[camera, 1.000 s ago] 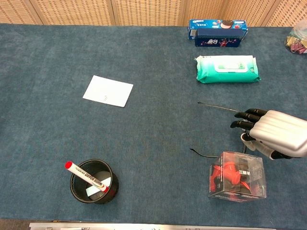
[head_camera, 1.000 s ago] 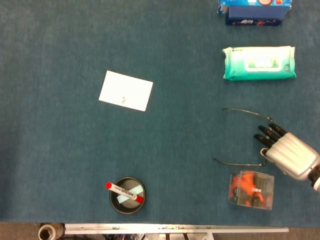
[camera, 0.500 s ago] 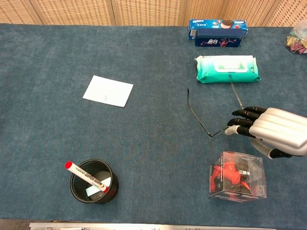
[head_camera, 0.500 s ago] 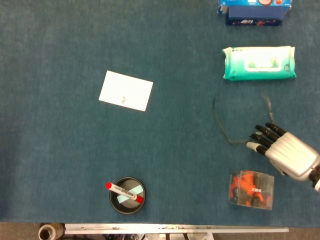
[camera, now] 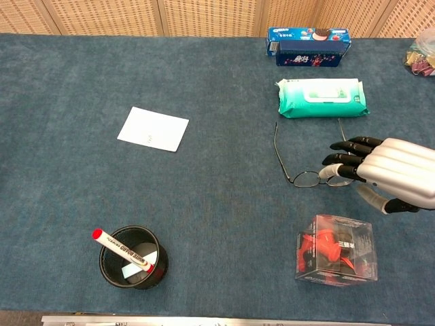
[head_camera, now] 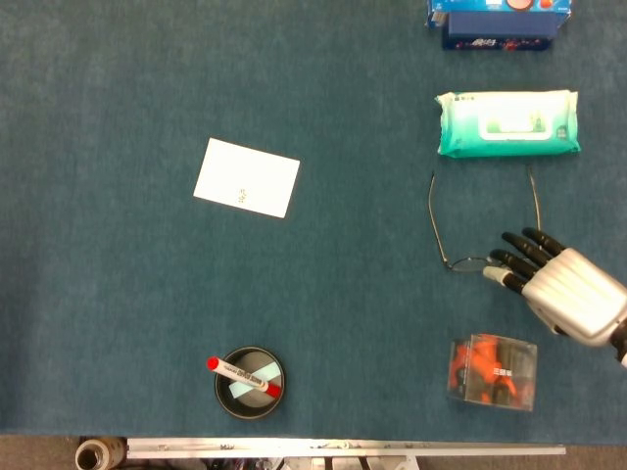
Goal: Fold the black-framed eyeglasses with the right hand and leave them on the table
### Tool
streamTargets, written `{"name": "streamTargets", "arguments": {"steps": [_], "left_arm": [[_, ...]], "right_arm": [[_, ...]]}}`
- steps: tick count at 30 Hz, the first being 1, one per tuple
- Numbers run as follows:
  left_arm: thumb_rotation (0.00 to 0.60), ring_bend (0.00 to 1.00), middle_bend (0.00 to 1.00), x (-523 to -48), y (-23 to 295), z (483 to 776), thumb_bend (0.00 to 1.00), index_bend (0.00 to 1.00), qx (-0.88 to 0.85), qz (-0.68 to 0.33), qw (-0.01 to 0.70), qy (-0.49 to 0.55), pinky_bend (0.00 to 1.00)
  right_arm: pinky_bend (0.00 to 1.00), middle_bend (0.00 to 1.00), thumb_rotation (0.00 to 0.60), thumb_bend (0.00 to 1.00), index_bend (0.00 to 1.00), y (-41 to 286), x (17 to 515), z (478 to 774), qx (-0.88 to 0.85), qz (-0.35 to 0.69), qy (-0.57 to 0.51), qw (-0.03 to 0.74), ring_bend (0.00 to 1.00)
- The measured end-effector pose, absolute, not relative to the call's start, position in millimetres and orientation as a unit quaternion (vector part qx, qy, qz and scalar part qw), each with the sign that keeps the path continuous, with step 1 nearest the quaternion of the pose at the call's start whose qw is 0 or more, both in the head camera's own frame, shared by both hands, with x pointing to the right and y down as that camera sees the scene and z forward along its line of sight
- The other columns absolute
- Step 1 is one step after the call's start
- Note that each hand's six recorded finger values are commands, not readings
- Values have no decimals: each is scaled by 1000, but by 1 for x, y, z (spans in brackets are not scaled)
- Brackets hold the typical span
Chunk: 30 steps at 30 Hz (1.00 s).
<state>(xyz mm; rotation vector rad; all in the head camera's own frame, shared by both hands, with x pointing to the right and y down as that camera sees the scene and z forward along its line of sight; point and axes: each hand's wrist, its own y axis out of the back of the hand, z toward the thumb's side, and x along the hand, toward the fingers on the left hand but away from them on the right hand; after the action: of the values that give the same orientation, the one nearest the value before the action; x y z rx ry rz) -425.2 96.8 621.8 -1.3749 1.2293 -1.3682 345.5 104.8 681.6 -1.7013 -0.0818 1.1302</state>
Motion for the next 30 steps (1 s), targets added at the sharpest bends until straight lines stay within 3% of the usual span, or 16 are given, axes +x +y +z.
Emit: {"name": "streamTargets", "arguments": {"steps": [7, 16, 30], "left_arm": [[600, 393, 535, -425, 97, 621, 243, 561, -547, -542, 409, 489, 530], [600, 393, 535, -426, 97, 621, 243, 561, -548, -541, 409, 490, 530], [600, 393, 535, -426, 97, 620, 242, 561, -548, -541, 408, 491, 530]], "right_arm": [[213, 233, 600, 704, 216, 95, 345, 685, -710, 477, -84, 511, 84], [235, 237, 600, 790, 216, 87, 355, 698, -731, 516, -130, 427, 102], [249, 240, 600, 795, 216, 88, 352, 715, -754, 528, -123, 372, 106]]}}
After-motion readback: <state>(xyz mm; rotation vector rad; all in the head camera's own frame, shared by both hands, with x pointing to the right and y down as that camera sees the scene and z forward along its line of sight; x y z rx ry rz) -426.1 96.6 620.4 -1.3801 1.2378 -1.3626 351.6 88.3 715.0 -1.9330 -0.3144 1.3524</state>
